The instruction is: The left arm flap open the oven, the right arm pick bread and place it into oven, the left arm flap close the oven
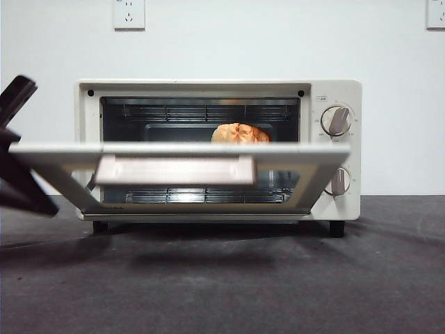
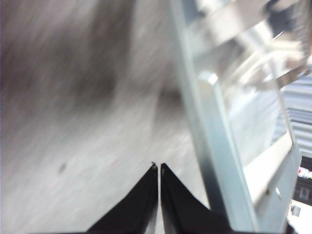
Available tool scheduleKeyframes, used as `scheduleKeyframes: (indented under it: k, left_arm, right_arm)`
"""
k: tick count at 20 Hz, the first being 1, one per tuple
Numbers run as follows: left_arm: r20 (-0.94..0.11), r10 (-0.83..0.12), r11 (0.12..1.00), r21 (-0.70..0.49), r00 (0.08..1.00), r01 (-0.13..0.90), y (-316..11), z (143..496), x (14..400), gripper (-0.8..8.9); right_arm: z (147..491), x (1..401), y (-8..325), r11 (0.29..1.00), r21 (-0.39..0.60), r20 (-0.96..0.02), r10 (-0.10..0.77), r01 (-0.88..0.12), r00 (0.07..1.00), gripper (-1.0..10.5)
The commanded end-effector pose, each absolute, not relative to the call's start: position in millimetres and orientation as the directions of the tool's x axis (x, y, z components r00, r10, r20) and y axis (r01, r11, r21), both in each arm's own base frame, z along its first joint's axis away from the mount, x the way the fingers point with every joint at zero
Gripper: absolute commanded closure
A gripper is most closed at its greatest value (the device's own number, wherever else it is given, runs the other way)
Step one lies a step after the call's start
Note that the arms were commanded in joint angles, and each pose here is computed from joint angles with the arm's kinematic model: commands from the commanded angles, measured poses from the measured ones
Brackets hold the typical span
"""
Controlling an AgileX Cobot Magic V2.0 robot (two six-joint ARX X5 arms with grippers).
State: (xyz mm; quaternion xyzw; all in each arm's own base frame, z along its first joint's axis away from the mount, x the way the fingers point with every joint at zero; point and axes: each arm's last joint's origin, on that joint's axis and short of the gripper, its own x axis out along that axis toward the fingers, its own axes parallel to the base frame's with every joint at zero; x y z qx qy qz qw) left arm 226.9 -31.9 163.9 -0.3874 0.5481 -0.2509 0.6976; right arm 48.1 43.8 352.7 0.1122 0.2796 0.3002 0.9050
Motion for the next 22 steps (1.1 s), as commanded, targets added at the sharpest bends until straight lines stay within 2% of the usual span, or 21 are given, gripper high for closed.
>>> scheduleKeyframes:
  k: [1, 6, 9, 15, 22]
  left_arm:
    - [-0.494, -0.802, 0.527, -0.85, 0.335, 0.009, -35.3, 187.5, 243.3, 7.98]
    - [-0.366, -0.8, 0.458, -0.885, 0.476, 0.09, -36.2, 217.2, 265.9, 7.98]
    - [-0.276, -0.802, 0.411, -0.898, 0.53, 0.154, -36.5, 230.0, 272.7, 7.98]
    - [-0.174, -0.804, 0.397, -0.869, 0.568, 0.296, -35.8, 262.1, 259.1, 7.98]
    - [-0.059, -0.822, 0.42, -0.734, 0.566, 0.534, -34.2, 308.9, 215.2, 7.98]
  right_arm:
    - [359.7, 46.9, 43.1, 0.785, 0.384, -0.409, 0.617, -0.487, 0.672, 4.7]
    - [359.9, 47.1, 43.3, 0.784, 0.384, -0.408, 0.618, -0.488, 0.673, 4.7]
    - [359.9, 47.1, 43.3, 0.784, 0.384, -0.408, 0.617, -0.487, 0.673, 4.7]
    - [359.9, 47.1, 43.3, 0.784, 0.384, -0.408, 0.618, -0.488, 0.673, 4.7]
    - [360.0, 47.8, 42.6, 0.805, 0.334, -0.407, 0.593, -0.491, 0.695, 4.7]
